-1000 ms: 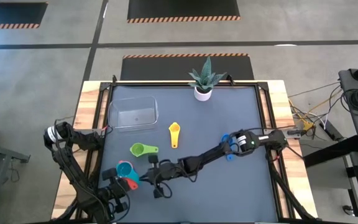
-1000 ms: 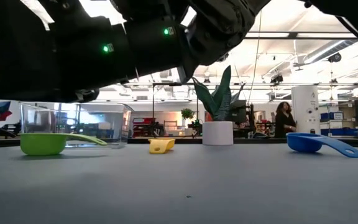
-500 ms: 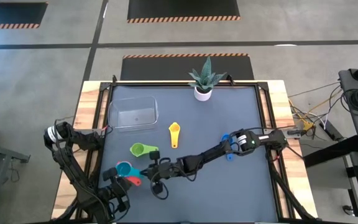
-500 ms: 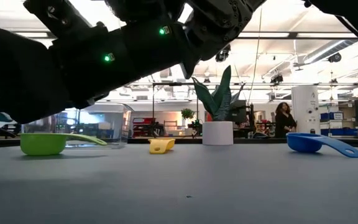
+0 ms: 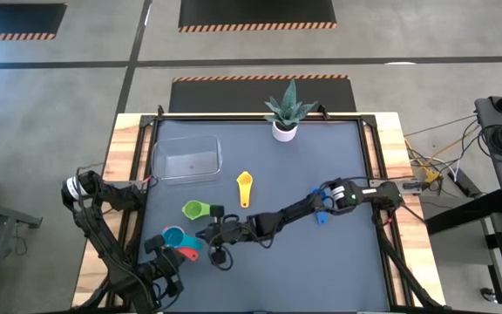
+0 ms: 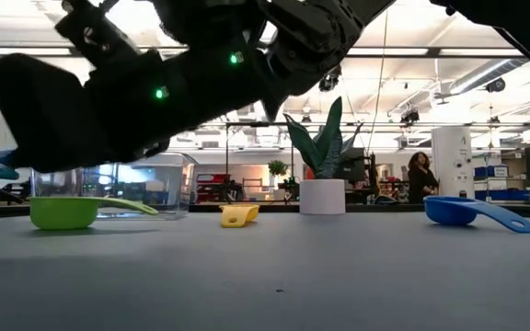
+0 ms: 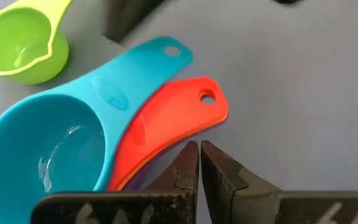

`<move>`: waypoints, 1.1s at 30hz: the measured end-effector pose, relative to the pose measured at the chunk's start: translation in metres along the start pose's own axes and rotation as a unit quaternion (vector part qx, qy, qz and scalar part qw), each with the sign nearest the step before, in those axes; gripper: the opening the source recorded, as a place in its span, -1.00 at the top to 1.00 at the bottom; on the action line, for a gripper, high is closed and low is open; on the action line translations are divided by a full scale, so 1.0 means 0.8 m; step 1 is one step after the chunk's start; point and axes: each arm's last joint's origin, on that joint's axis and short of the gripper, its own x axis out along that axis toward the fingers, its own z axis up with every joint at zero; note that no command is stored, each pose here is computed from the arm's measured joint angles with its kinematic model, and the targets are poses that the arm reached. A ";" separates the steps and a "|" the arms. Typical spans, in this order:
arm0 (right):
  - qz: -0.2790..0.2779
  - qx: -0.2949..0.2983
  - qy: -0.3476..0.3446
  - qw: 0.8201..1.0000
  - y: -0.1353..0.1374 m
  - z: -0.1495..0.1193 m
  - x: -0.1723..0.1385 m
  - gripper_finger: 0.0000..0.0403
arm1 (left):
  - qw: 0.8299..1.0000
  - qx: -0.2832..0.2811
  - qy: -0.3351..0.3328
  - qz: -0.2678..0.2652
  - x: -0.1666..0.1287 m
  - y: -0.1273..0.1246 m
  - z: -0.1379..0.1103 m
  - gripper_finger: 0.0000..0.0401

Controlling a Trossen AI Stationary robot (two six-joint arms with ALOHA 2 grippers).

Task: Nest measuring cups in basket
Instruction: Stack the light blue measuring cup on top of the red measuring cup

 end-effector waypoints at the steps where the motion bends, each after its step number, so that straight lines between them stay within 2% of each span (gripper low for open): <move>1: 0.009 0.001 0.001 1.000 0.002 -0.002 0.000 0.96 | 1.000 -0.004 -0.004 0.000 0.000 0.000 0.000 1.00; 10: 0.060 -0.004 -0.012 0.998 0.033 0.005 -0.006 0.96 | 1.000 -0.012 -0.012 0.000 0.000 0.000 0.002 1.00; 13: 0.042 -0.024 -0.008 0.999 0.037 0.006 -0.008 0.96 | 1.000 -0.012 -0.011 0.000 0.001 0.000 0.002 1.00; 17: -0.012 -0.042 0.011 0.999 0.027 0.005 -0.008 0.96 | 1.000 -0.012 -0.011 0.000 0.001 0.000 0.002 1.00; 21: -0.021 -0.031 0.014 0.999 0.013 0.004 -0.005 0.96 | 1.000 -0.012 -0.011 0.000 0.001 0.000 0.002 1.00; 26: 0.011 0.001 0.009 1.000 0.009 0.002 -0.002 0.96 | 1.000 -0.013 -0.012 0.000 0.001 0.000 0.002 1.00; 33: 0.041 0.001 -0.006 0.999 0.027 0.004 -0.005 0.96 | 1.000 -0.015 -0.015 0.004 0.003 0.000 0.005 1.00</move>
